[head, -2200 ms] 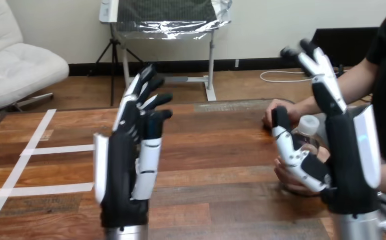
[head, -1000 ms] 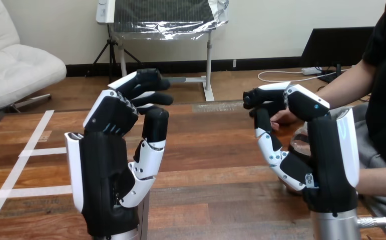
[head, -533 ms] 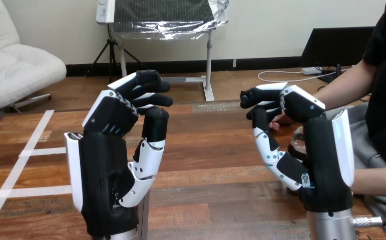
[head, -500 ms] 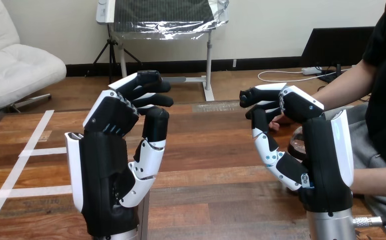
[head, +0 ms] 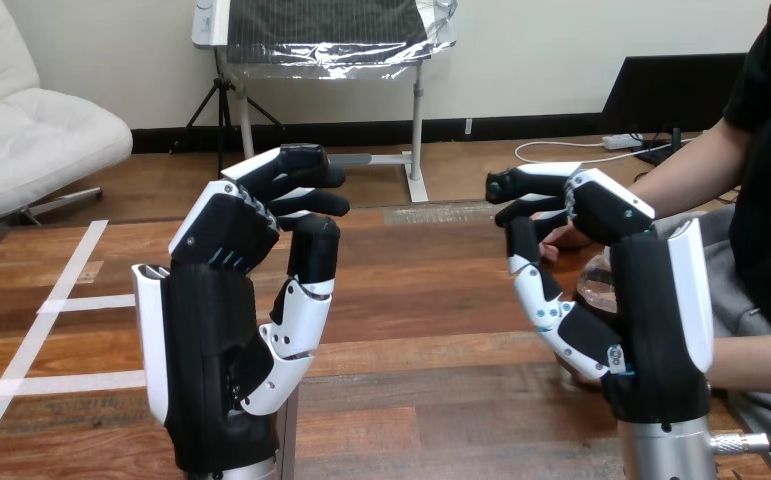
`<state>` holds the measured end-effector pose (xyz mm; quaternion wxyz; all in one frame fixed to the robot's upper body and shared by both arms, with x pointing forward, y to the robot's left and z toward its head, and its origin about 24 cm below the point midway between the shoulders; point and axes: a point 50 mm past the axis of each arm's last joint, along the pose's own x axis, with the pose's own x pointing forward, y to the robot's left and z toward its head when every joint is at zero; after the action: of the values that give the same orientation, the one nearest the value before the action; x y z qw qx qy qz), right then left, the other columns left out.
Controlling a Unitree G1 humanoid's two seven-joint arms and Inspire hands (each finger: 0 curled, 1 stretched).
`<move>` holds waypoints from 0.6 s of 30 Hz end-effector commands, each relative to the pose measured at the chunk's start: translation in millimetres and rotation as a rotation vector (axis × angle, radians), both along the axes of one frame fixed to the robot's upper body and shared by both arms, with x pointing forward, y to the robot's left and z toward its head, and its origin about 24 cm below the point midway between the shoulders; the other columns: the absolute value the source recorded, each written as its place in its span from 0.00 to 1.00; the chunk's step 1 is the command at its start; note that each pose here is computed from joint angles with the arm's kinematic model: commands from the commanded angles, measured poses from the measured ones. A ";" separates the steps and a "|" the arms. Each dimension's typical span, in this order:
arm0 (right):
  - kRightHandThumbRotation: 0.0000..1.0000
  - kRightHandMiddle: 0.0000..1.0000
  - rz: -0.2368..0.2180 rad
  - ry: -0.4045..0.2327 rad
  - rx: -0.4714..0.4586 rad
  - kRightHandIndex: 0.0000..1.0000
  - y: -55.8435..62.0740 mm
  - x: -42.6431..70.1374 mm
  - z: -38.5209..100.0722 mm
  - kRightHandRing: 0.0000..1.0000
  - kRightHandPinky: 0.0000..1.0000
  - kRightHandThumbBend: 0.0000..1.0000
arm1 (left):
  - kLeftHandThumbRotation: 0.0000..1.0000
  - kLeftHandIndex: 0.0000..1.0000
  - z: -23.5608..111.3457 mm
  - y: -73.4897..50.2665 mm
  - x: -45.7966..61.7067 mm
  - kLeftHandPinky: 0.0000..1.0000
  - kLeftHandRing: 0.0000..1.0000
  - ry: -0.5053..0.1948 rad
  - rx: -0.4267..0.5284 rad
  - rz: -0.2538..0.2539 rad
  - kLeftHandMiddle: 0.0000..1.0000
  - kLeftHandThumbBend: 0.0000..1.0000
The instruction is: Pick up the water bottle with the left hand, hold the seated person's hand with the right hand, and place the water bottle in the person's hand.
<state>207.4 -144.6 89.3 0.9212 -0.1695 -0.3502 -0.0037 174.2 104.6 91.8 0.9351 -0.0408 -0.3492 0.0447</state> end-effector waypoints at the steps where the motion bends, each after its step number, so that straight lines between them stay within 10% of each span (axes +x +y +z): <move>1: 0.00 0.61 0.014 -0.072 0.018 0.61 0.0 7.7 13.0 0.54 0.38 0.18 | 0.50 0.63 -9.6 -0.9 -17.2 0.45 0.55 0.077 -0.039 0.038 0.62 0.36; 18: 0.00 0.63 0.027 -0.064 0.033 0.62 -0.5 8.2 12.9 0.55 0.39 0.19 | 0.48 0.64 -10.7 -1.6 -16.6 0.45 0.55 0.081 -0.029 0.036 0.62 0.37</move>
<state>207.7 -145.8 88.4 0.9242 -0.1615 -0.3461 0.0002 174.3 105.0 91.7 0.9351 -0.0405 -0.3491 0.0459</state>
